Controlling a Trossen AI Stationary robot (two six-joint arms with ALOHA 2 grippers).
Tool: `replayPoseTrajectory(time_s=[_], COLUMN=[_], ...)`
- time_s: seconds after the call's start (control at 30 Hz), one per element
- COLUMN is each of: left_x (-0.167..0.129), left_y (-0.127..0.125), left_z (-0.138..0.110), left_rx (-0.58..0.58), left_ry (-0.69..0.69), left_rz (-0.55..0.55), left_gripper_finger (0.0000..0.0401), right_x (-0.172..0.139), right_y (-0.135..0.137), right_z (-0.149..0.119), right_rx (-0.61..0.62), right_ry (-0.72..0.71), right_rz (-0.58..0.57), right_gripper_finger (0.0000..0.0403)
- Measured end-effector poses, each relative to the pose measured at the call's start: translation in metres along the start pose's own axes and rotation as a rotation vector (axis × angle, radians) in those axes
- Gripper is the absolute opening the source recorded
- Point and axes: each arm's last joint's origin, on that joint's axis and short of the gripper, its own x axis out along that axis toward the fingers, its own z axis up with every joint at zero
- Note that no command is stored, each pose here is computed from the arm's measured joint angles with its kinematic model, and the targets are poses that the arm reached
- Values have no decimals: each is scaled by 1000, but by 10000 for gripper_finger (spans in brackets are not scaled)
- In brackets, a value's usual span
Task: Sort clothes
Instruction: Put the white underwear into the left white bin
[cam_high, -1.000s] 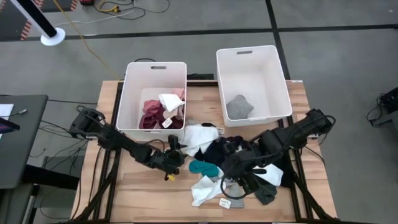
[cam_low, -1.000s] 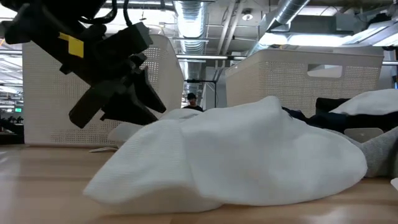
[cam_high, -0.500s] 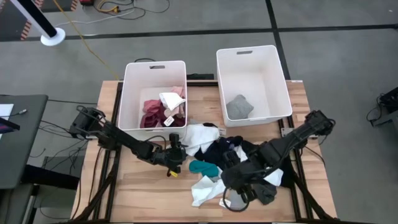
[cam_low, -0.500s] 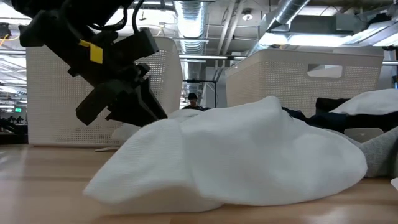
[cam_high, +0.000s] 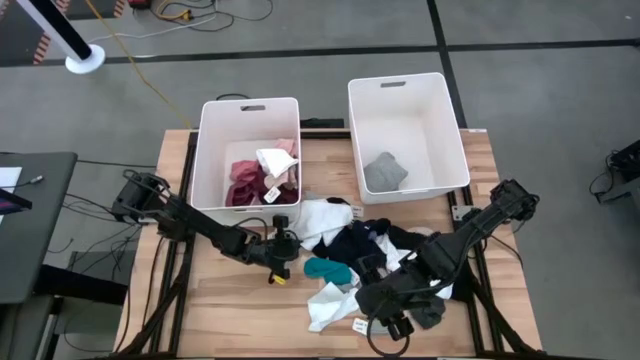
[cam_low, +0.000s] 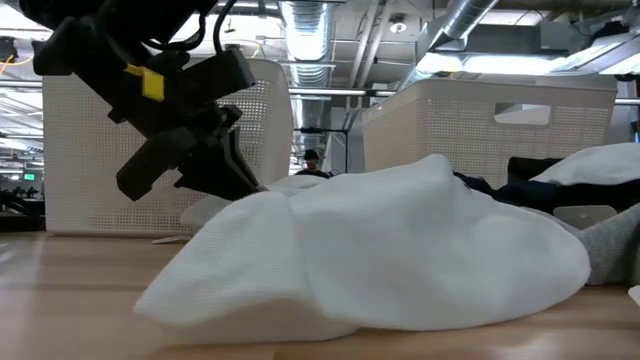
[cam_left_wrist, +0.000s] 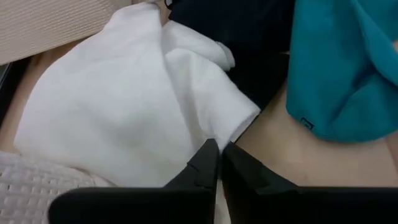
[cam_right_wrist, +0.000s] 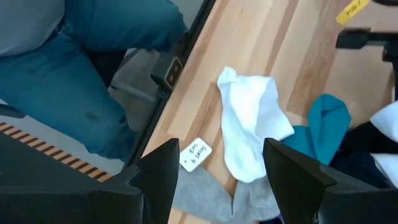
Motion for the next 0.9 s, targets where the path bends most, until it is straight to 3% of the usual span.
replayPoseTrajectory(time_s=[0.4, 0.7, 0.9], left_x=[-6, -18, -29], left_y=[-9, -22, -30], left_z=[3, 23, 42], left_rx=[29, 62, 108], left_ry=[-40, -128, -170], left_rz=[-24, -56, -64], left_gripper_finger=[2, 2, 2], right_x=[3, 39, 63], right_y=[7, 3, 1], right_z=[-1, -24, -34], right_rx=[34, 74, 80], right_ry=[-30, -11, -100], right_rz=[-52, -125, -162], right_gripper_finger=[248, 248, 248])
